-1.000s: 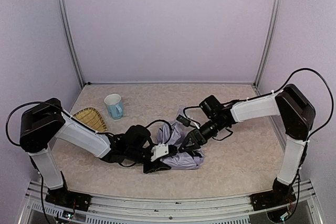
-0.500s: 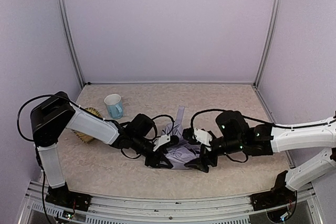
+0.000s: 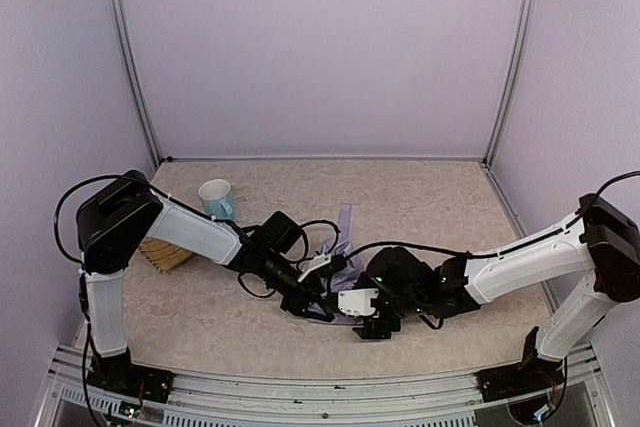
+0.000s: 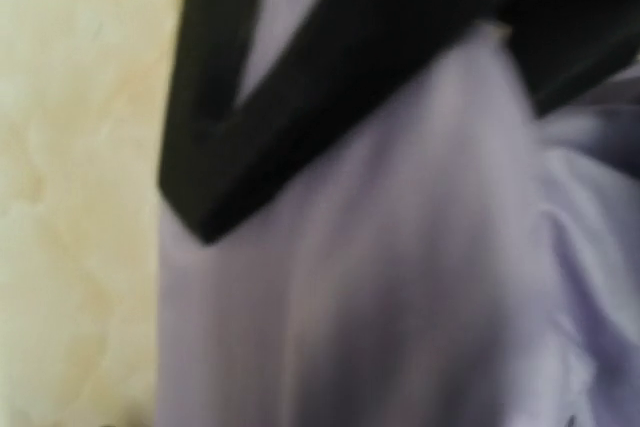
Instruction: Put away the umbrella
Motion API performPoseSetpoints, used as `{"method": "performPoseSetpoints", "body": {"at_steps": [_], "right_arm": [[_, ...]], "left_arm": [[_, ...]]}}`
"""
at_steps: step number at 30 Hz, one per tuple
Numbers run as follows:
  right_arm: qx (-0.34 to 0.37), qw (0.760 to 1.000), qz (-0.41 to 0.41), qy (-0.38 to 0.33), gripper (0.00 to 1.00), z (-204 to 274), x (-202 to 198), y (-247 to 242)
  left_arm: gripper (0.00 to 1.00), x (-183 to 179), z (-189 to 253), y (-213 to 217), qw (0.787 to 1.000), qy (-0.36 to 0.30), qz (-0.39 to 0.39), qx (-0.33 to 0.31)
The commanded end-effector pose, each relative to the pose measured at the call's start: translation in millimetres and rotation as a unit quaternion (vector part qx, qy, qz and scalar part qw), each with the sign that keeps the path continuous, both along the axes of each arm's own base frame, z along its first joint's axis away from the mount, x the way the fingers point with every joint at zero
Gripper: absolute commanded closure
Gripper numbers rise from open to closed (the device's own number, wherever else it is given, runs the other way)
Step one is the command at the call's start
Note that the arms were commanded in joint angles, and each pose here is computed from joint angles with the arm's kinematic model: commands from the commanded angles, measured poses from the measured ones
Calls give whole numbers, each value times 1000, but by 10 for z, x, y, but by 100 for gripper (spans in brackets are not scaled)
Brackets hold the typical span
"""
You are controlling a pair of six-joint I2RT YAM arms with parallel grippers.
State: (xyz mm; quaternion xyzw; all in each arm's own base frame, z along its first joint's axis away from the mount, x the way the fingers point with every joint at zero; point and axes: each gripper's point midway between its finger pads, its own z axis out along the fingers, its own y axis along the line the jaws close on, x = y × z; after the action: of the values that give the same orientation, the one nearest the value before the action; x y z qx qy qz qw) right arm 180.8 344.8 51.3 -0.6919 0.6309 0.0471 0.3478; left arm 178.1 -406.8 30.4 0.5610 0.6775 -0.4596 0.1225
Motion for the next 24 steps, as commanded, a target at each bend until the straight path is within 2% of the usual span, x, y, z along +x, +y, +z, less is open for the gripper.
{"method": "performPoseSetpoints", "body": {"at_steps": [1, 3, 8, 10, 12, 13, 15, 18, 21, 24], "right_arm": [[-30, 999, 8, 18, 19, -161, -91, -37], [-35, 999, 6, 21, 24, -217, -90, -38], [-64, 997, -12, 42, 48, -359, -92, -83], [-75, 996, -13, 52, 59, -415, -120, -111], [-90, 994, -13, 58, 70, -467, -140, -166], [-95, 993, -16, 62, 74, -478, -152, -193], [-95, 992, -16, 83, 78, -461, -218, -213], [-83, 984, -13, 159, 80, -437, -393, -196], [-82, 972, -20, 219, 83, -452, -493, -232], [-86, 952, -28, 292, 83, -468, -591, -259]], "left_arm": [[87, -394, -589, 401, 984, 122, 2, 134], [87, -412, -593, 399, 984, 123, -4, 129], [84, -429, -481, 345, 986, 133, -18, 103], [74, -393, -399, 305, 988, 125, -19, 83], [56, -290, -300, 243, 993, 105, -1, 58], [50, -238, -227, 216, 995, 92, 10, 43], [43, -106, -9, 160, 998, 53, 38, 3], [38, 67, 389, 186, 993, -45, 76, -76], [35, 179, 761, 309, 972, -140, 126, -142], [35, 127, 1057, 522, 941, -212, 166, -204]]}}
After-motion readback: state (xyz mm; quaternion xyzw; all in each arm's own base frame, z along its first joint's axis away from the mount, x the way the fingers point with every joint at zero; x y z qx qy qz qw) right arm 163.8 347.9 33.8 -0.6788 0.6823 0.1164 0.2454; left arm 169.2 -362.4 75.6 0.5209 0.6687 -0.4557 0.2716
